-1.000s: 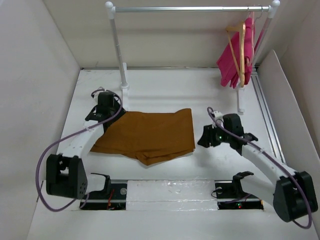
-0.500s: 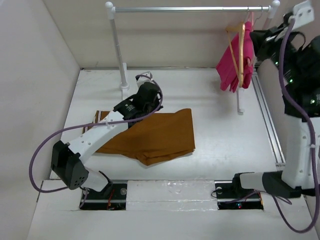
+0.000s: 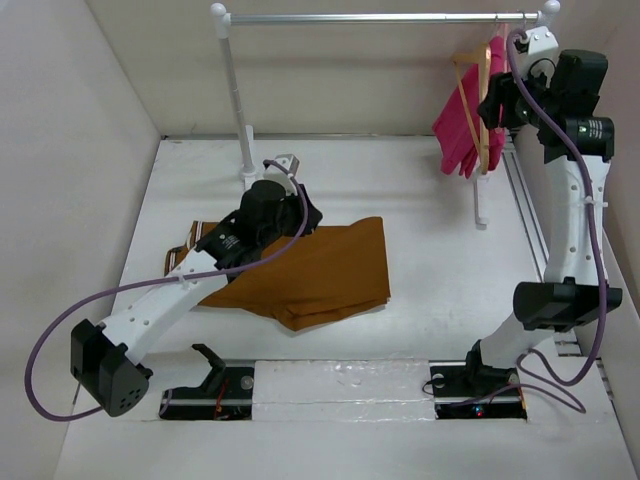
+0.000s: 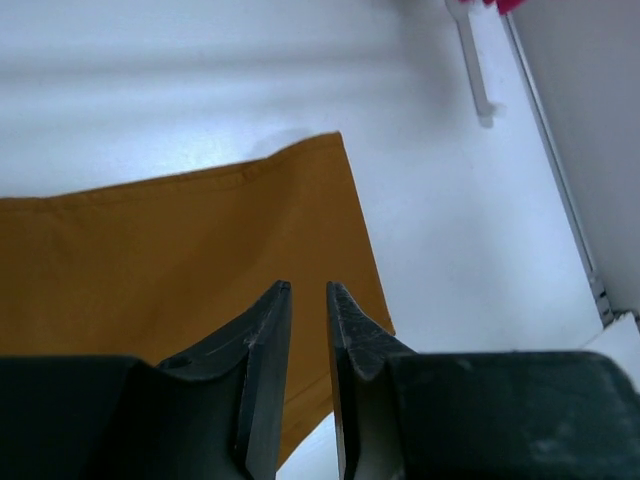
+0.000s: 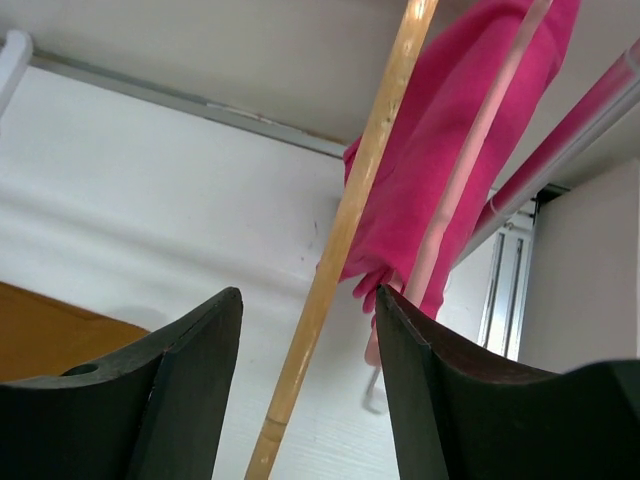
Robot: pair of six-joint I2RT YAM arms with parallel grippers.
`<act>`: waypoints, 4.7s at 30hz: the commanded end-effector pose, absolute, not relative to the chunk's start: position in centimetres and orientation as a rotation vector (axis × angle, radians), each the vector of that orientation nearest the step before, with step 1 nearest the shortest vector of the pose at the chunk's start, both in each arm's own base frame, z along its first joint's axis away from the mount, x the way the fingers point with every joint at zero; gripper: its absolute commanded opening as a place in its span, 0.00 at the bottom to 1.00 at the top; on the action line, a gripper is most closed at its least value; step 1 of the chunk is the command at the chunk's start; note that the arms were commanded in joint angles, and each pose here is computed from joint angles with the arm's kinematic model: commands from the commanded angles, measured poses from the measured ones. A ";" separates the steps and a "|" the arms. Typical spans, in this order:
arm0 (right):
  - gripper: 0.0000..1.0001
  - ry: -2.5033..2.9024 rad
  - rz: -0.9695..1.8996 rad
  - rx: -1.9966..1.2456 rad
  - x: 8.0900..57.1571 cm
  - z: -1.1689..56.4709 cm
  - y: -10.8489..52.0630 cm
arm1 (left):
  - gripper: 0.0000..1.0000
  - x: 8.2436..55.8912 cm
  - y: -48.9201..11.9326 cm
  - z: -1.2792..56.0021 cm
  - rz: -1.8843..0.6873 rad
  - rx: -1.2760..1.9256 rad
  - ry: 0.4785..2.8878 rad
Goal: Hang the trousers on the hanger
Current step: Pick up the hanger from the clothesline, then place the trousers on the hanger.
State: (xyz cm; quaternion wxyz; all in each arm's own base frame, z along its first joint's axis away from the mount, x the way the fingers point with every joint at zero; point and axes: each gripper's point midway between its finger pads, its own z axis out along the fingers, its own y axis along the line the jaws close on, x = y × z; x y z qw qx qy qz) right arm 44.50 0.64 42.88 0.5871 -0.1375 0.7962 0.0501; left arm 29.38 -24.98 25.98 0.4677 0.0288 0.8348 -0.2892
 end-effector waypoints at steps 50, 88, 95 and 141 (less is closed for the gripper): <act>0.00 1.656 -0.290 -0.207 31.5 36.7 5.3 | 0.70 30.1 -34.9 43.4 -1.141 0.135 1.854; 0.00 1.881 -0.323 -0.551 25.7 24.8 13.0 | 0.16 38.0 -41.9 30.9 -0.975 -0.113 2.063; 0.07 1.932 -0.360 -0.564 24.2 23.4 11.4 | 0.00 37.1 -41.4 27.6 -0.954 -0.129 2.131; 0.56 2.128 0.708 -0.427 32.7 9.6 19.0 | 0.00 28.2 -38.2 8.7 -0.772 -0.540 2.219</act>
